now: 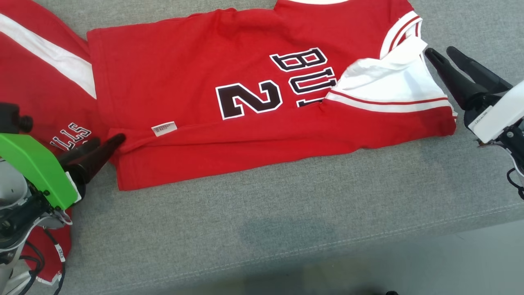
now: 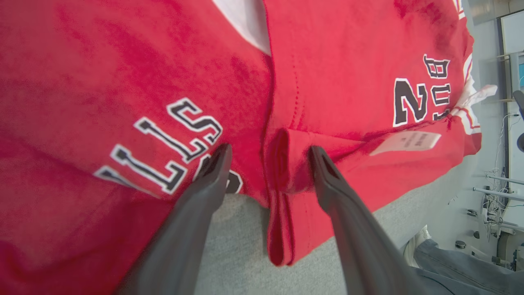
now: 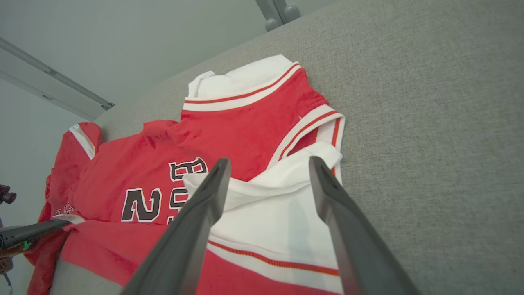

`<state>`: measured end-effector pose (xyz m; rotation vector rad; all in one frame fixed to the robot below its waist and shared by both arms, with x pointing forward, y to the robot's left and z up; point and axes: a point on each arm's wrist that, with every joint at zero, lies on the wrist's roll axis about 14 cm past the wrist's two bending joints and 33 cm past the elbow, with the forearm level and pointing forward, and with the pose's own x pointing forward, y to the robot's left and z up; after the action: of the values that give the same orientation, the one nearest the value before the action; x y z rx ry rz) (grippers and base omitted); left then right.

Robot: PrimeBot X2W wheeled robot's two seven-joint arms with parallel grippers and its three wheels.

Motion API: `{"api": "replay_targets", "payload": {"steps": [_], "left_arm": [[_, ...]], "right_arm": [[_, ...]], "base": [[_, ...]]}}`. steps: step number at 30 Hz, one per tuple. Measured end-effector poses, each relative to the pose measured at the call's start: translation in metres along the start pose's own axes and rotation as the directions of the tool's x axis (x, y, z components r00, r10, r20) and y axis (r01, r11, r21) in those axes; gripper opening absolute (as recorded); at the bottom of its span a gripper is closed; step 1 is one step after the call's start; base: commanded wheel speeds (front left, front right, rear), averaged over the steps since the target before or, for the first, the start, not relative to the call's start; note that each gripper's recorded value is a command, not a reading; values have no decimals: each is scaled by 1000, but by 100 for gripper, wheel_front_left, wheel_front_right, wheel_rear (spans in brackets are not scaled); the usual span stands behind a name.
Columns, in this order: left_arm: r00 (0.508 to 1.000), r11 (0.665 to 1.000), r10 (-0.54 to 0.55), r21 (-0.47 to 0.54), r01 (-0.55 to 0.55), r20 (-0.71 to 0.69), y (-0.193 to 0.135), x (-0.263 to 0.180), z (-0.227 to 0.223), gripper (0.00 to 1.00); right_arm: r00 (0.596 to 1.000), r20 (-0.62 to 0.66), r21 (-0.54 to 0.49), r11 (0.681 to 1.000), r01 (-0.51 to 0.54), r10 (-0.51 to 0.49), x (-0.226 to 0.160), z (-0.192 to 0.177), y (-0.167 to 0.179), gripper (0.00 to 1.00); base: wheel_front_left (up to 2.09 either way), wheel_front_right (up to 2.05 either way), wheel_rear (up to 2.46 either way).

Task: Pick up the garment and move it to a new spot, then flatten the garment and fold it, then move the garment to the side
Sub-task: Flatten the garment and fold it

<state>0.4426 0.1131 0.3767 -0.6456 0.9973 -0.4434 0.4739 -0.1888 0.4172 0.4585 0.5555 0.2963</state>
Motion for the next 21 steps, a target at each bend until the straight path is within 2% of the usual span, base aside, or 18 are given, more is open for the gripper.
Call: {"api": "replay_targets", "payload": {"steps": [5, 9, 15, 18, 21], "left_arm": [[1000, 999, 18, -32, -17, 25, 6, 4, 6, 100], [992, 998, 31, -63, -23, 124, 10, 2, 25, 100], [970, 998, 57, 23, -64, 238, 6, -10, 40, 100], [967, 997, 51, 46, -65, 250, 1, -13, 26, 100], [968, 999, 47, 13, -52, 248, -3, -13, 5, 100]], "right_arm": [[999, 18, -23, 999, 35, -35, 2, 0, -5, 100], [996, 72, -33, 998, 62, -59, 3, 7, -9, 100], [984, 131, -151, 979, 137, -118, -14, 15, -25, 100], [981, 96, -204, 961, 187, -170, -28, -4, -39, 100], [976, 46, -213, 953, 216, -211, -40, -30, -48, 100]], "base": [[0, 0, 0], [0, 0, 0], [0, 0, 0], [0, 0, 0], [0, 0, 0]]}}
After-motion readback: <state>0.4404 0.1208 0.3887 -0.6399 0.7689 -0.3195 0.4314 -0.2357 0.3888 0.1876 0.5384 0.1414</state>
